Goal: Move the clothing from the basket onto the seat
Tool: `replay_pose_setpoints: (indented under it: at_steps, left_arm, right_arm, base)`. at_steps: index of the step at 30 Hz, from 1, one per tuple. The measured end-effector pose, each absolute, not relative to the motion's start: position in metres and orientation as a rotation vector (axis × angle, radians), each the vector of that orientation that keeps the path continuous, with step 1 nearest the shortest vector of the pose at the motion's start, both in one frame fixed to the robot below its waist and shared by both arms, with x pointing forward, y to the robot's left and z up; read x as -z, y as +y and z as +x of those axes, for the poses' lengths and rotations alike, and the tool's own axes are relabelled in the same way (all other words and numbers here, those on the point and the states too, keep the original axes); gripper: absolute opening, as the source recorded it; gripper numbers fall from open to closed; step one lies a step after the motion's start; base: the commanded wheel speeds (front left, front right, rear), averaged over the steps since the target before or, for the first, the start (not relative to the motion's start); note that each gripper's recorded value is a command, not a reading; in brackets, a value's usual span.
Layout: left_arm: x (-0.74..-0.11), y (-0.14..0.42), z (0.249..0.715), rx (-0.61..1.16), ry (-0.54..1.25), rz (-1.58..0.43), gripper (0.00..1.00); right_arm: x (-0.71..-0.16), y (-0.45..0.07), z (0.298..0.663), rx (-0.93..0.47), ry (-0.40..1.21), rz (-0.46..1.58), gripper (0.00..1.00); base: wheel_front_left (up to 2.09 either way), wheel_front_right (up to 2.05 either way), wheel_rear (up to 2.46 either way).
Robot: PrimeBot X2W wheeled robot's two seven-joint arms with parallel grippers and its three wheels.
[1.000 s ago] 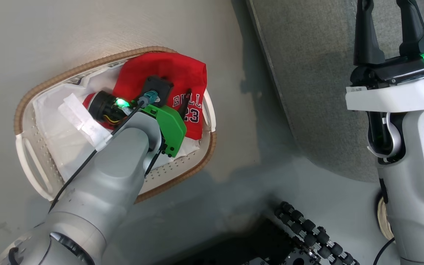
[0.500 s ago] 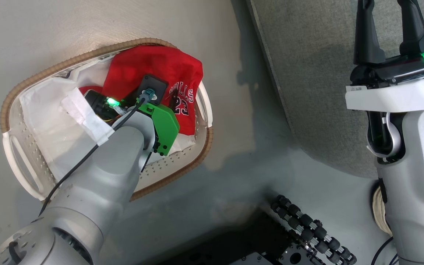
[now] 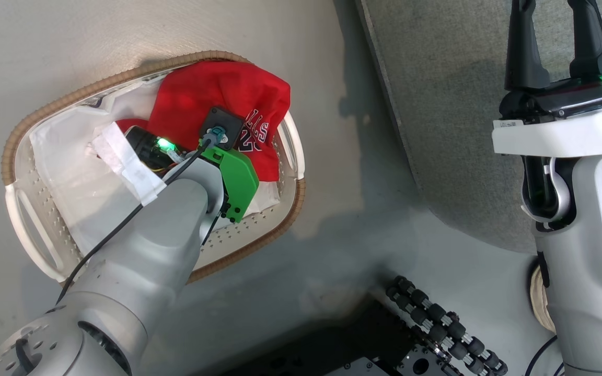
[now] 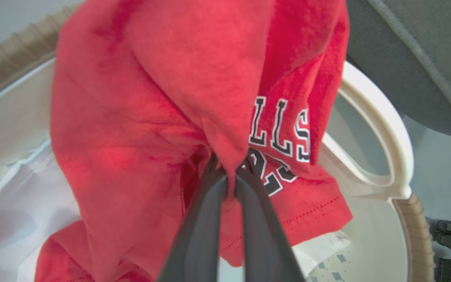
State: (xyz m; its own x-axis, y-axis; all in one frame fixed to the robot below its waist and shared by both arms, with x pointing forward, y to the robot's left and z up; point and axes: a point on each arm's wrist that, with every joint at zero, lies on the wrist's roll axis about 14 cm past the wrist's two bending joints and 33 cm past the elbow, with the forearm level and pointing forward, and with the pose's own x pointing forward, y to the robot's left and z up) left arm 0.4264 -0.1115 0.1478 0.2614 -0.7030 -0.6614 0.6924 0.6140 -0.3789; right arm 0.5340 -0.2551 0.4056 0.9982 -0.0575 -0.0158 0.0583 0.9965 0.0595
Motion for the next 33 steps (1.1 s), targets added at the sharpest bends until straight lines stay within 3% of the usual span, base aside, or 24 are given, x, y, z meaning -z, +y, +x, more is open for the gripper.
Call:
replay_pose_setpoints:
  at_steps: [18,33]
  left_arm:
    - [-0.201,-0.087,0.420,0.860,0.828,-0.088,0.00]
    - [-0.308,-0.033,0.433,0.692,0.539,-0.134,0.00]
  right_arm:
    - [-0.446,-0.229,0.528,-0.021,-0.039,0.087,1.00]
    - [-0.471,-0.184,0.489,-0.123,-0.032,0.147,1.00]
  base:
    - [0.00,0.00,0.00]
    - [0.00,0.00,0.00]
